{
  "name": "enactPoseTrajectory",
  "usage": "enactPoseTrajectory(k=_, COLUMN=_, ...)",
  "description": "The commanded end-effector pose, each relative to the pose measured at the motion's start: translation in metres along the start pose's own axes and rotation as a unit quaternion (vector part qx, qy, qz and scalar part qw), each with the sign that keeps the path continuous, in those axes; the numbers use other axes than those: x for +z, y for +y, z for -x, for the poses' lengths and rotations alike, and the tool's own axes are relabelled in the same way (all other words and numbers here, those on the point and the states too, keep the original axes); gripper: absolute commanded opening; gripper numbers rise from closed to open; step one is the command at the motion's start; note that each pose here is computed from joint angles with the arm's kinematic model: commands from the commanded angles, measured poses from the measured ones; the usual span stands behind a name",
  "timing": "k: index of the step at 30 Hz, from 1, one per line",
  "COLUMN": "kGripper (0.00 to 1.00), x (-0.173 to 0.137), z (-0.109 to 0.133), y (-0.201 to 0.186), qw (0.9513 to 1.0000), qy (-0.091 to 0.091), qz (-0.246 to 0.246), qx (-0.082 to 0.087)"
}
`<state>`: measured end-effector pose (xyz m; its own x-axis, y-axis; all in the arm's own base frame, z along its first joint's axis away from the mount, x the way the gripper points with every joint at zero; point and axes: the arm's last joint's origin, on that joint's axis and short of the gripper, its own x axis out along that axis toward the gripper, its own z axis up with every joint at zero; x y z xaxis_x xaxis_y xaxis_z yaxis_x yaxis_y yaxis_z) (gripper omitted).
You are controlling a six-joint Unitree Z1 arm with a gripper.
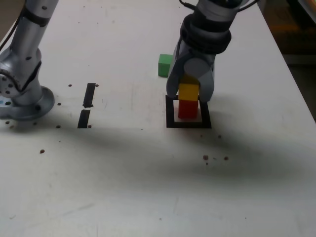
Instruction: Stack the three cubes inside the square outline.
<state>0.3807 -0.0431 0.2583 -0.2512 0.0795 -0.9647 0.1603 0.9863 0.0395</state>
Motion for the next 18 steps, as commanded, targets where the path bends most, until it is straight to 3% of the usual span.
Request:
enactPoseTrajectory(k=1, kGripper=0.17, x=0.002, z=-0.002, y=-0.001, qw=1.0, qy=0.002, qz=-0.002, qx=0.002)
enactPoseTrajectory(k=14, kGripper=0.22, x=0.01, z=-0.012, y=0.0, qw=0.9998, qy=0.013, qz=-0.012, qx=0.009)
enactPoseTrajectory(k=18, kGripper=0.37, x=0.01, z=-0.012, y=0.0, qw=0.9998, qy=0.011, qz=-0.012, qx=0.015)
